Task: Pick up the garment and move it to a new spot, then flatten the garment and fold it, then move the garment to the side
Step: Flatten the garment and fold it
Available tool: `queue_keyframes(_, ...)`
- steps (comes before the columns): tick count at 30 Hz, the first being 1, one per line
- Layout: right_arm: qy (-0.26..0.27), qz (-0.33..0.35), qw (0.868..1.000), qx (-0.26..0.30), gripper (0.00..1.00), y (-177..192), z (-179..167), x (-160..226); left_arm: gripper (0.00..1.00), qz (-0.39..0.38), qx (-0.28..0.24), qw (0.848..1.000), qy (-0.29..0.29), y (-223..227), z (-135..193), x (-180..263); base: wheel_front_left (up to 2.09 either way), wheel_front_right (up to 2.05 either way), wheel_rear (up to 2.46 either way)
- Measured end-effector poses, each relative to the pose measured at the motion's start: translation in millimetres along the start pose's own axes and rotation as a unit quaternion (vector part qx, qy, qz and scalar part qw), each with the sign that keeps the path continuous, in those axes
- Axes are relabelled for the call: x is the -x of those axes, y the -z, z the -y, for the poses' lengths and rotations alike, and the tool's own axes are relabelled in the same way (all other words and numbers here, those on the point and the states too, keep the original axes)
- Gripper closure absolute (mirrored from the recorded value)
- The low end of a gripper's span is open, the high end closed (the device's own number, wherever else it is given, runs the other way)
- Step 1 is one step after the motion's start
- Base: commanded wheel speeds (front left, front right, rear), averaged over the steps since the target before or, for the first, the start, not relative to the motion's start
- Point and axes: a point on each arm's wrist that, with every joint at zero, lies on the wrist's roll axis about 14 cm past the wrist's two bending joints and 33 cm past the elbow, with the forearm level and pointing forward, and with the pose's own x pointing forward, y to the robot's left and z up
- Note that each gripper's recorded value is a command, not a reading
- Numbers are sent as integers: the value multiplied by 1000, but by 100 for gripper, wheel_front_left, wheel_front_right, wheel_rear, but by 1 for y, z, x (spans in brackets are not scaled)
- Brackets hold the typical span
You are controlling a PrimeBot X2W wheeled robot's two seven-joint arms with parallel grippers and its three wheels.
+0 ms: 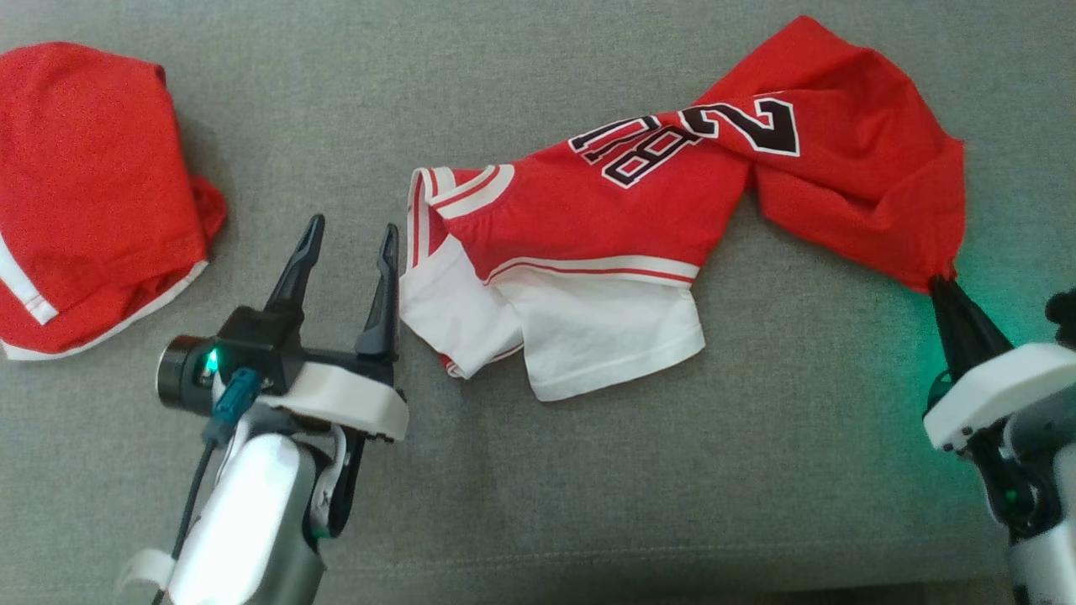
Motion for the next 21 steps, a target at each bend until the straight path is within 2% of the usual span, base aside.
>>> queue_keyframes(4,9,13,1000,-1,0,0,0,10,0,-1,-1,1000,-2,-1,0,6,0,0,0)
queue_keyframes(9,12,77,997,15,0,-14,-10,31,0,1,-2,1000,-11,-5,-4,17,0,0,0)
queue_keyframes(15,-8,187,981,50,0,-64,-35,53,0,1,-3,1000,-22,-7,-6,33,0,0,0)
queue_keyframes(21,-36,224,972,60,0,-83,-59,66,0,11,-3,1000,-24,-16,-4,43,0,0,0)
